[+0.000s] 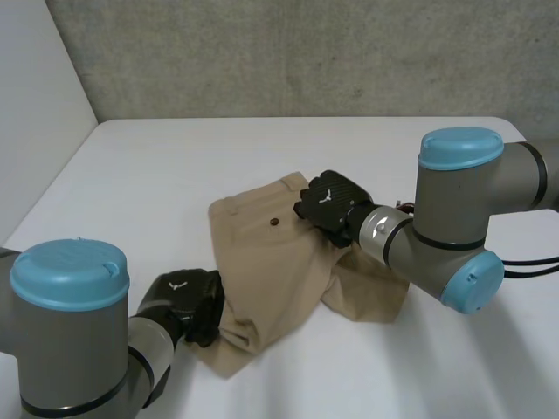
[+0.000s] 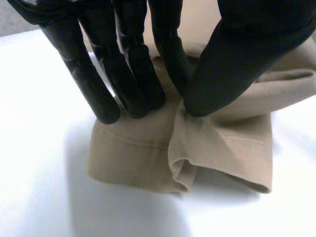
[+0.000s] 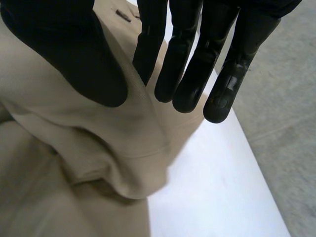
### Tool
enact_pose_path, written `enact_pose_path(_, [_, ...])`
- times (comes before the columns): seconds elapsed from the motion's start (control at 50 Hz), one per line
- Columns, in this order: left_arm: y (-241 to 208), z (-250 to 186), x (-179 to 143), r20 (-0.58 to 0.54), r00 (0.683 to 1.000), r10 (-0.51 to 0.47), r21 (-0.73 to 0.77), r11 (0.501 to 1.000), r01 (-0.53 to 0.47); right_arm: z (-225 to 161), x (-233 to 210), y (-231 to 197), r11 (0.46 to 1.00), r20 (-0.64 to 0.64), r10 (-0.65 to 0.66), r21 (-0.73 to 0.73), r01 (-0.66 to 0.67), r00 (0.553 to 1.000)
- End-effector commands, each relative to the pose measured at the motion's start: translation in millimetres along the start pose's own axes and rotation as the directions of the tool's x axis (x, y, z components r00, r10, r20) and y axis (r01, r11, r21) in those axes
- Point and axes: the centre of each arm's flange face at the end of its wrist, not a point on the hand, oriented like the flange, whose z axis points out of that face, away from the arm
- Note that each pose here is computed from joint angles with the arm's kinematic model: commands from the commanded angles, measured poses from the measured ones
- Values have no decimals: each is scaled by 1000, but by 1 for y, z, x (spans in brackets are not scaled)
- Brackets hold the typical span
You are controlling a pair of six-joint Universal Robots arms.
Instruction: Fold the shorts.
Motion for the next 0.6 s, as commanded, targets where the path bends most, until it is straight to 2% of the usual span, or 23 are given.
enact_pose_path(0.02, [-13,4,-4,13,1000,-19,64,998,18,-32,12,-11,999,-61,-10,-42,8,998])
enact_pose_path(0.08, [-24,6,-12,33,999,-39,109,993,35,-61,12,-14,992,-82,-2,-129,-8,997])
enact_pose_path(0.14, [-30,7,-18,47,998,-50,132,990,44,-87,3,-14,973,-39,27,-227,-35,999])
enact_pose_path(0.2, [-34,8,-21,55,997,-58,151,987,49,-122,-24,-10,919,131,125,-390,-65,984])
enact_pose_path(0.24, [-34,8,-21,55,997,-58,153,987,49,-141,-41,-7,873,256,199,-484,-53,946])
enact_pose_path(0.28, [-34,8,-21,55,997,-58,151,987,49,-147,-45,-10,868,305,214,-494,-38,928])
enact_pose_path(0.3, [-34,8,-21,55,997,-58,153,987,49,-144,-41,-17,892,303,199,-449,-44,932])
enact_pose_path(0.36, [-33,7,-20,53,997,-56,150,988,47,-129,-21,-30,936,214,163,-342,-82,963])
enact_pose_path(0.38, [-33,7,-20,52,997,-55,149,988,47,-119,-5,-38,951,123,170,-280,-130,978])
enact_pose_path(0.42, [-31,7,-19,51,997,-54,145,988,46,-112,12,-47,961,26,187,-210,-177,982])
enact_pose_path(0.46, [-30,7,-19,51,997,-53,142,989,46,-108,35,-62,969,-96,215,-103,-224,972])
enact_pose_path(0.54, [-31,6,-19,51,997,-54,145,988,46,-108,59,-78,967,-220,252,11,-256,942])
enact_pose_path(0.6, [-31,5,-19,51,997,-54,146,988,46,-105,67,-80,969,-266,243,31,-244,933])
